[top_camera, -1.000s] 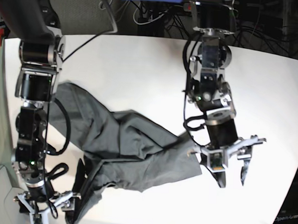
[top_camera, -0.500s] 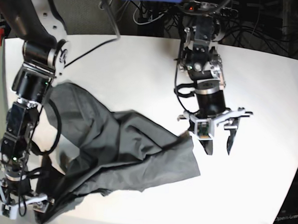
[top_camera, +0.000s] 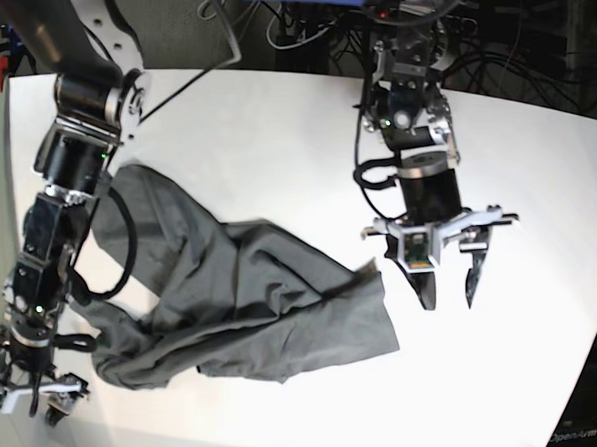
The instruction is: Layout the t-shirt on the table in an organized manner, then fold the t-shirt properly
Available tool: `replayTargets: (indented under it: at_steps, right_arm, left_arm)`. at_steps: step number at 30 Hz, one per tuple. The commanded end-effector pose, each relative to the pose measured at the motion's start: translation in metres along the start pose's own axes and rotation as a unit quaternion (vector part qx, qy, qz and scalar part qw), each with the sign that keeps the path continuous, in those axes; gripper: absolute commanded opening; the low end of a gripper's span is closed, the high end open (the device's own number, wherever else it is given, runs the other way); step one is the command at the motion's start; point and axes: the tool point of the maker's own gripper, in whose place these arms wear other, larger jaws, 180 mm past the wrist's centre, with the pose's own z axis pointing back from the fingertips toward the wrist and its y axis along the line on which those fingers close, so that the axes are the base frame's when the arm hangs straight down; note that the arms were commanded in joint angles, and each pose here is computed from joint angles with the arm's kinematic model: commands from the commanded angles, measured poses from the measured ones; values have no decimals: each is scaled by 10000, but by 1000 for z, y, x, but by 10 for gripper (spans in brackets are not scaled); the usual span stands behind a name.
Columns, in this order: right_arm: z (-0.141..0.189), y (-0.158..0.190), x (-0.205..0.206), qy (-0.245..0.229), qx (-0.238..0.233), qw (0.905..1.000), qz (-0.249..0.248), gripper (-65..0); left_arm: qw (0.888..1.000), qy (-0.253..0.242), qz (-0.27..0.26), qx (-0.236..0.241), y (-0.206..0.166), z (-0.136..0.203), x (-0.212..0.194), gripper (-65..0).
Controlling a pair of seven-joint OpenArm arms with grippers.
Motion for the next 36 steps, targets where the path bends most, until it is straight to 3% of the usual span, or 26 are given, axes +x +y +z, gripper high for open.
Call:
replayTargets:
  at_steps: [1, 7, 13, 20, 23, 36]
  right_arm:
    - [2, -2, 20, -322, 84, 9994, 61, -122]
    - [50, 32, -30, -31, 1016, 9940, 403, -121]
    - [127, 57, -71, 212, 1832, 9807, 655, -121]
    - [196, 37, -130, 957, 1928, 9727, 872, -121]
    - [215, 27, -153, 1294, 1917, 9684, 933, -121]
    - [242, 10, -221, 2227, 1865, 9526, 907, -121]
  left_arm:
    - [9997, -224, 32, 67, 2, -1, 13, -356]
    - [9999, 8, -74, -119, -13, 0, -6, -356]
    - [9991, 237, -189, -289, -27, 0, -26, -355]
    - [9981, 275, -398, -387, -30, -8, -39, -355]
    - [9985, 339, -204, -372, -27, -11, -42, -355]
    - [9986, 359, -125, -375, -14, -15, -49, -356]
